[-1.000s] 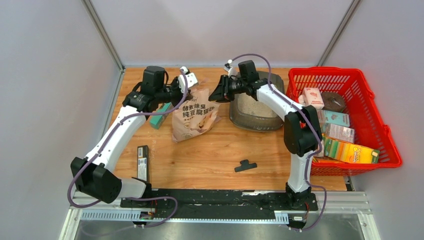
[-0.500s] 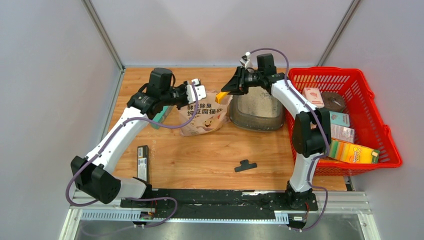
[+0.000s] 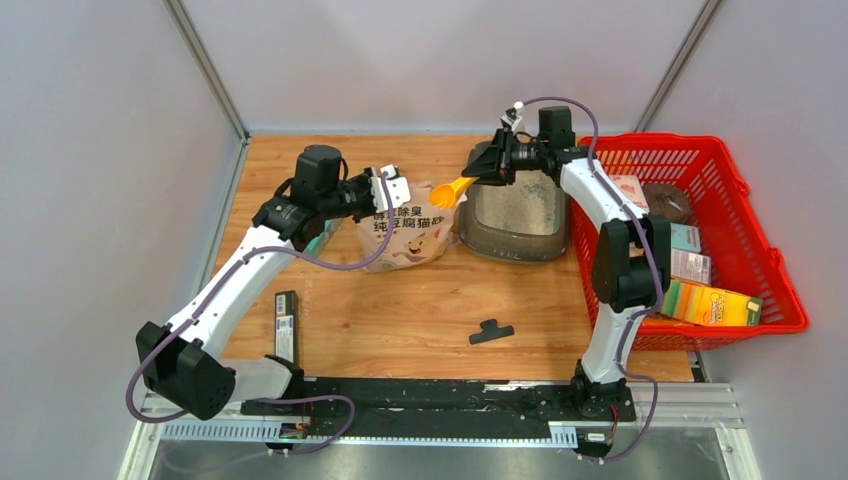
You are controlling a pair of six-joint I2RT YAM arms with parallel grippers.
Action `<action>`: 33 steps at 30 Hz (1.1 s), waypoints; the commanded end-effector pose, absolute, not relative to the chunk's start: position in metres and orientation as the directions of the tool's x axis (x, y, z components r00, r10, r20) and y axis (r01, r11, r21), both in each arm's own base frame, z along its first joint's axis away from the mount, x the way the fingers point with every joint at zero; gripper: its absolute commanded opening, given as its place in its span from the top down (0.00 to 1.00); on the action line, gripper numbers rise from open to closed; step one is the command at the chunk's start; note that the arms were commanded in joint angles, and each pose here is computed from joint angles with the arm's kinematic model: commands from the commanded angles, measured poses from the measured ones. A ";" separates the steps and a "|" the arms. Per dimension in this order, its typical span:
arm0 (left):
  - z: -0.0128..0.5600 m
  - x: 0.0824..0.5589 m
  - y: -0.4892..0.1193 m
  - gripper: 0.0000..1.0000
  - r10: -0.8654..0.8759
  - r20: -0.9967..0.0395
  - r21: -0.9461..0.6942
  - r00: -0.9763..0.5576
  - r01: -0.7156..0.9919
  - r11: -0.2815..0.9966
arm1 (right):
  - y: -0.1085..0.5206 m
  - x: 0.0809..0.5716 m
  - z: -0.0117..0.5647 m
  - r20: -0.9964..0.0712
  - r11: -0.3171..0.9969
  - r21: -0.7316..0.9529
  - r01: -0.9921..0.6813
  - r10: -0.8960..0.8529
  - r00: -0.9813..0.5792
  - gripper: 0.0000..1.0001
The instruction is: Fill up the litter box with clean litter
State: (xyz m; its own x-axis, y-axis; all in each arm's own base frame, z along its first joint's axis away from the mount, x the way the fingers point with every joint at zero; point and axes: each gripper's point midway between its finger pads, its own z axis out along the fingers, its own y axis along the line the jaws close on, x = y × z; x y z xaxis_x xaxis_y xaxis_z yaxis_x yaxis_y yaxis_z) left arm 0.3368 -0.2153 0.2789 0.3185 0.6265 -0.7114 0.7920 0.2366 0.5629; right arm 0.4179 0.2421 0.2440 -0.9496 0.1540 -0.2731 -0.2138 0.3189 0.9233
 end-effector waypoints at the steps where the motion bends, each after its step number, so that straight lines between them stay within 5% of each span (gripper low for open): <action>1: 0.397 0.331 -0.226 1.00 0.467 -0.635 0.771 0.616 0.548 0.326 | 0.228 0.419 0.264 -0.259 0.296 0.935 -0.193 0.202 -0.945 1.00; 10: 0.400 0.332 -0.222 1.00 0.440 -0.671 0.740 0.597 0.498 0.452 | 0.220 0.417 0.279 -0.295 0.361 0.915 -0.182 0.287 -0.912 1.00; 33: 0.392 0.329 -0.217 1.00 0.449 -0.708 0.706 0.545 0.536 0.463 | 0.214 0.421 0.295 -0.265 0.230 0.951 -0.208 0.252 -0.931 1.00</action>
State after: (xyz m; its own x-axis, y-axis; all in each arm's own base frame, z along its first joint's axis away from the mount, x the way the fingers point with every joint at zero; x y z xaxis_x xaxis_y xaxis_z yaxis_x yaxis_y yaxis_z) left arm 0.3326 -0.2121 0.2777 0.3051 0.5757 -0.7586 0.7203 0.3815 0.5793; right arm 0.4174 0.2217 0.2722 -0.9390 0.2637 -0.2207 -0.1442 0.2805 0.9489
